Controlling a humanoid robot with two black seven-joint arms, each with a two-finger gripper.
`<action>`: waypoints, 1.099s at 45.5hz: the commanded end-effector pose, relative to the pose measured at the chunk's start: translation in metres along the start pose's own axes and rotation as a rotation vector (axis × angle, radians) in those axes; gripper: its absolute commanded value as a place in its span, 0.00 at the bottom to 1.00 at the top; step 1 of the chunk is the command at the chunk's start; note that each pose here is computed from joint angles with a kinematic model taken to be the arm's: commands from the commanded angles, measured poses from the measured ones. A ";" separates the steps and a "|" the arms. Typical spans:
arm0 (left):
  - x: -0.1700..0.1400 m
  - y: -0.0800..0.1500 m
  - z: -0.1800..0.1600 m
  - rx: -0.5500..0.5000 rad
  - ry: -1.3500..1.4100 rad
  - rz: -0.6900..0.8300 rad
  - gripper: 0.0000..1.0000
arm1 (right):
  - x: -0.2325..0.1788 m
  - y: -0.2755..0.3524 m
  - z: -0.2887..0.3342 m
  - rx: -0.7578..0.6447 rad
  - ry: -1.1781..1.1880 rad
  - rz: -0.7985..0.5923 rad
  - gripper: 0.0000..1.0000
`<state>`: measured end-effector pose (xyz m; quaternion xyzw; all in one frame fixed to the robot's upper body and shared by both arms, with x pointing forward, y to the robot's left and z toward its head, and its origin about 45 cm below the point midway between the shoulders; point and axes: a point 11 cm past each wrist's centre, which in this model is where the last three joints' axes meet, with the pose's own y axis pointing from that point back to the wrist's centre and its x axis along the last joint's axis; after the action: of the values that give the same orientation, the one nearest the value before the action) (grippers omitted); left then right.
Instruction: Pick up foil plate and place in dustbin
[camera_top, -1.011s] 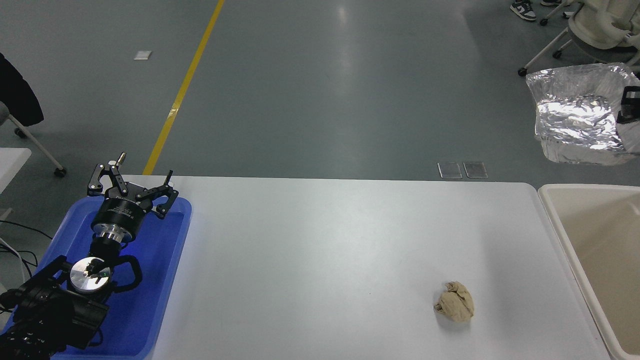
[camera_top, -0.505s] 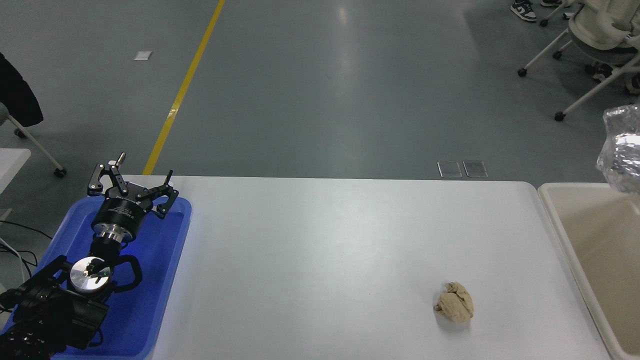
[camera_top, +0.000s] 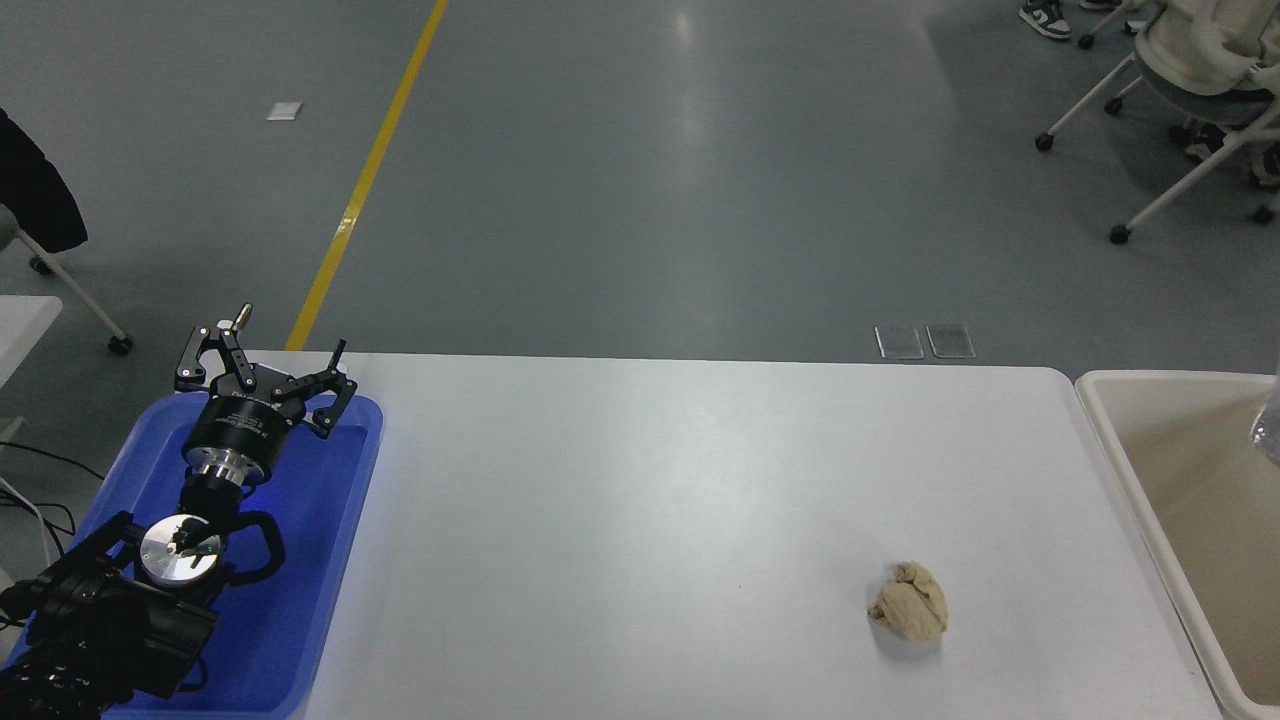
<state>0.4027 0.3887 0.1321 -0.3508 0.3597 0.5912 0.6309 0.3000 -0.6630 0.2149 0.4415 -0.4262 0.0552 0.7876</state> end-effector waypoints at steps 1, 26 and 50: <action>0.000 0.000 0.000 -0.001 0.000 0.000 1.00 | -0.066 -0.019 0.016 -0.044 -0.060 -0.038 0.00; 0.000 0.000 0.000 0.000 0.000 0.000 1.00 | -0.108 -0.027 0.002 -0.030 -0.055 -0.048 0.01; 0.000 0.000 0.000 0.000 0.000 0.000 1.00 | -0.066 -0.024 -0.029 0.032 -0.080 0.079 1.00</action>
<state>0.4027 0.3887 0.1320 -0.3505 0.3599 0.5911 0.6310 0.2576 -0.6468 0.1270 0.4305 -0.4544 0.0524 0.7781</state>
